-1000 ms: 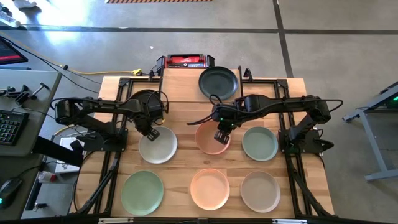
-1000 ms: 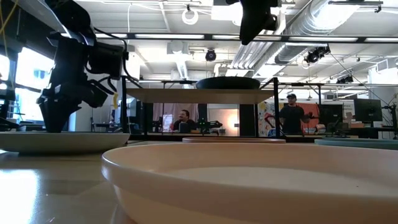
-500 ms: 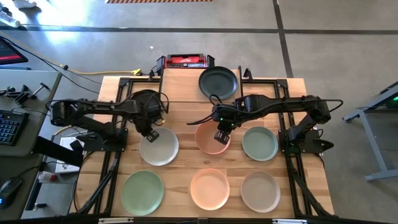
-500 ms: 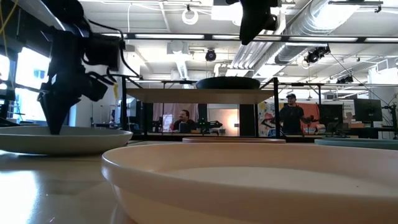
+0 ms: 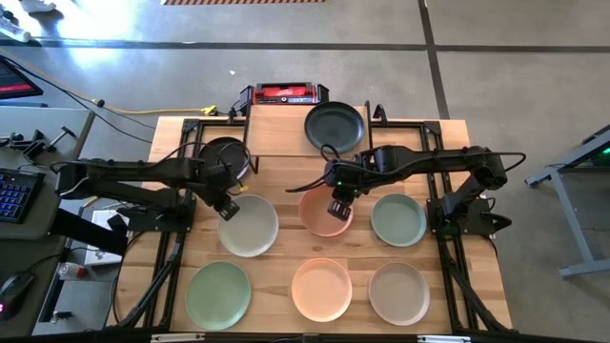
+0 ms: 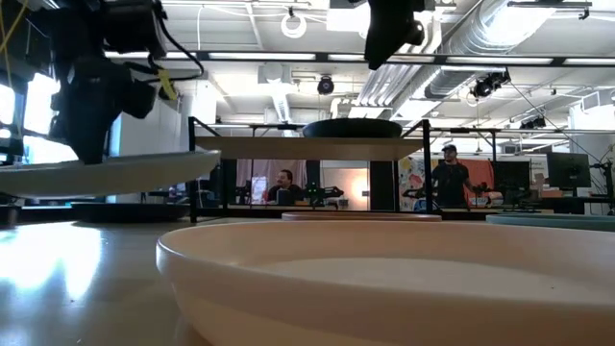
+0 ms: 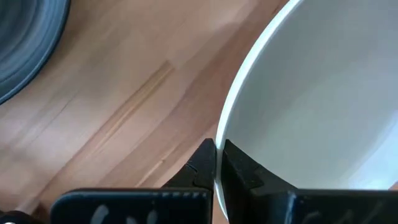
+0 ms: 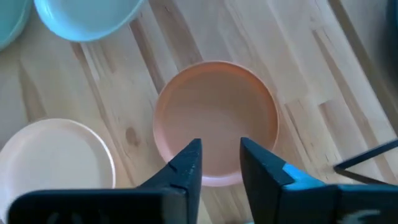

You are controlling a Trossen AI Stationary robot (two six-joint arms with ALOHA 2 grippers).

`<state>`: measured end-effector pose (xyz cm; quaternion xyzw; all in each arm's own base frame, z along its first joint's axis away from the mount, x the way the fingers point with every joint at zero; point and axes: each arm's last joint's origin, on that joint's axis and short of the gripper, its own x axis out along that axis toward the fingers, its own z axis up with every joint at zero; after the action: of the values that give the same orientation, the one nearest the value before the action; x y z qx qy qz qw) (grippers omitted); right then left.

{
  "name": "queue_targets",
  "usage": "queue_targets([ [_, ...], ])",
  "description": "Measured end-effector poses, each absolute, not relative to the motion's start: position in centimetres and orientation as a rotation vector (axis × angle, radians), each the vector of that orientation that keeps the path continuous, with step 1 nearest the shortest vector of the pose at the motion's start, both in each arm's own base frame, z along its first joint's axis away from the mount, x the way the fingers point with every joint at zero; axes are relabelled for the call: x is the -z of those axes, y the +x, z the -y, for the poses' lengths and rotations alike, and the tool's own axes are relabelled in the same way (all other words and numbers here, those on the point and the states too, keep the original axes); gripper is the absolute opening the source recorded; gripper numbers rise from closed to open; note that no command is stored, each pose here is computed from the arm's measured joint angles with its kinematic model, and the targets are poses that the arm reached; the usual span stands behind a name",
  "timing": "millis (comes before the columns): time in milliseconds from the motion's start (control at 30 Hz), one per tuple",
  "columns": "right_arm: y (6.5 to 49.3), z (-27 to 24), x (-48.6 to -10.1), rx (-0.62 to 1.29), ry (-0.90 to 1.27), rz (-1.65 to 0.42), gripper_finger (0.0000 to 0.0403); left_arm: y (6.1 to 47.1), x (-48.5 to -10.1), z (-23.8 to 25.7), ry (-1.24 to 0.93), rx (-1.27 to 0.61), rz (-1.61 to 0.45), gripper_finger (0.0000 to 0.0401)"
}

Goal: Place and stack plates onto a shelf
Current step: Stack the top white plate on the top of the black plate on the shelf

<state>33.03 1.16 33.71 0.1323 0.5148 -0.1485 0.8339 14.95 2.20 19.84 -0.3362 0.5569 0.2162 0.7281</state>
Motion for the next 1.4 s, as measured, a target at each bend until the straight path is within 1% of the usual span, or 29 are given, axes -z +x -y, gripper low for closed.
queue_targets([
  [133,33.3,-1.1,-33.9,0.327,0.267,-1.051,0.0131,14.6,-20.6,-1.7,-0.723,-0.468,-1.179,0.0],
  [233,33.7,-1.1,-34.1,0.324,0.268,-1.006,0.0156,14.8,-21.9,-1.5,-0.693,-0.453,-1.126,0.0],
  [367,34.5,-1.1,-34.6,0.301,0.276,-0.911,0.0173,15.5,-24.1,-1.4,-0.642,-0.466,-1.035,0.0],
  [467,35.1,-1.1,-35.0,0.268,0.239,-0.844,0.0173,16.0,-25.5,-1.5,-0.617,-0.492,-0.984,0.0],
  [600,35.7,-1.0,-35.6,0.285,0.174,-0.757,0.0168,16.3,-26.9,-1.7,-0.567,-0.537,-0.947,0.0],
  [833,36.6,-0.5,-36.9,0.345,-0.044,-0.601,0.0167,17.1,-28.1,-2.3,-0.465,-0.665,-0.897,0.0],
  [933,37.0,-0.3,-37.4,0.344,-0.097,-0.551,0.0167,17.5,-28.7,-2.4,-0.426,-0.691,-0.878,0.0],
  [1133,37.1,0.4,-37.5,0.371,-0.059,-0.527,0.0167,18.5,-29.9,-2.7,-0.389,-0.727,-0.846,0.0],
  [1400,36.9,0.8,-37.3,0.452,0.071,-0.529,0.0167,20.2,-31.3,-3.2,-0.304,-0.824,-0.781,0.0],
])
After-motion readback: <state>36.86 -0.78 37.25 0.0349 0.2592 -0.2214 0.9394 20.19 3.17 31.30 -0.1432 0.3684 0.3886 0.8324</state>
